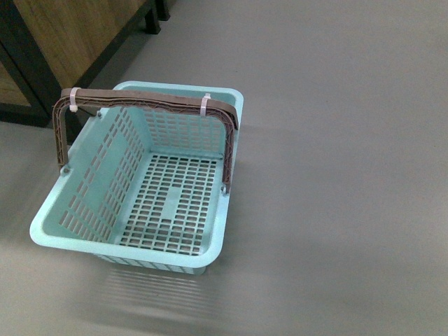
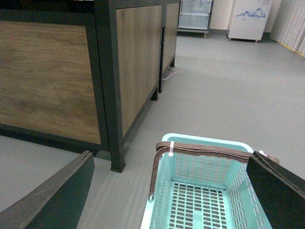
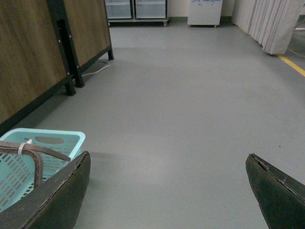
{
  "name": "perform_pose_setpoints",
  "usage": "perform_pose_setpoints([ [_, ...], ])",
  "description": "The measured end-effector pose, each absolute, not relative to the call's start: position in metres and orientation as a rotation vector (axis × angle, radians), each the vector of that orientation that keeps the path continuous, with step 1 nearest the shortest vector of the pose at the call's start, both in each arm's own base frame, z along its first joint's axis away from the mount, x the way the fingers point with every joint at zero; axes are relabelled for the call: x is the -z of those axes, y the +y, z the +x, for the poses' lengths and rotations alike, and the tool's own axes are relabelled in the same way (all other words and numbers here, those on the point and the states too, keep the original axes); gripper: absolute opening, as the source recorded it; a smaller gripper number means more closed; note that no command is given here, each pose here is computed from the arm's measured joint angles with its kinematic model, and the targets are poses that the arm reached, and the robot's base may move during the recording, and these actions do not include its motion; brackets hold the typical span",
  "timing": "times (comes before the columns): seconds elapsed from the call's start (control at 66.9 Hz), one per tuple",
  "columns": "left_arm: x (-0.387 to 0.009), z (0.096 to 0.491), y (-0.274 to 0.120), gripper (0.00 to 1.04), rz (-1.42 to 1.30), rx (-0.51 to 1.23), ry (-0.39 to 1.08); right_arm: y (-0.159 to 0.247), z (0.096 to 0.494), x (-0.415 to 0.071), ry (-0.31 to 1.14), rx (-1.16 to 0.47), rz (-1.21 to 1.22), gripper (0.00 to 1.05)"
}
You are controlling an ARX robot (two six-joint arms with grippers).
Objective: Pick lemon and mango into basket
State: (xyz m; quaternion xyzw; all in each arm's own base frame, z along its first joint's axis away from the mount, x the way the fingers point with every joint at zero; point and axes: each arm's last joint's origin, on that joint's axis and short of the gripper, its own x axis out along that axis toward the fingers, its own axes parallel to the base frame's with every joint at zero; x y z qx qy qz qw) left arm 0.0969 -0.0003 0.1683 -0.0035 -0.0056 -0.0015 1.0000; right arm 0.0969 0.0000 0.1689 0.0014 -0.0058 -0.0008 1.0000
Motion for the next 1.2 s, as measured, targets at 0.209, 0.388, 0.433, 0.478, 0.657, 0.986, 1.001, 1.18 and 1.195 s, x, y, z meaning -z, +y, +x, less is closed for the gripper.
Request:
perform_pose_setpoints([
  [0.209,-0.168,0.097,0.000,0.98,-0.007,0.003,-0.011,0.000,0.097,-0.169,-0.012,0.002,0.003,0.96],
  [0.388,-0.168,0.097,0.000,0.98,-0.008,0.002,-0.010,0.000,0.097,-0.169,-0.012,0.002,0.003,0.96],
  [0.433,-0.168,0.097,0.000,0.98,-0.071,-0.073,0.134,0.000,0.097,-0.169,-0.012,0.002,0.003,0.96],
  [0.478,-0.170,0.101,-0.001,0.98,-0.141,-0.162,0.339,0.000,0.097,-0.169,-0.012,0.002,0.003,0.96],
  [0.657,-0.175,0.154,0.000,0.98,-0.564,-0.185,0.529,0.000,0.097,-0.169,-0.012,0.000,0.003,0.96],
  [0.986,-0.117,0.317,-0.025,0.98,-1.092,-0.172,0.586,0.000,0.097,-0.169,-0.012,0.000,0.003,0.96],
  [1.001,-0.110,0.323,-0.029,0.98,-1.106,-0.181,0.602,0.000,0.097,-0.169,-0.012,0.000,0.003,0.96],
  [1.18,-0.056,0.383,-0.076,0.98,-1.195,-0.216,0.744,0.000,0.097,-0.169,-0.012,0.000,0.003,0.96],
  [1.195,-0.053,0.389,-0.081,0.98,-1.201,-0.214,0.751,0.000,0.097,-0.169,-0.012,0.000,0.003,0.96],
])
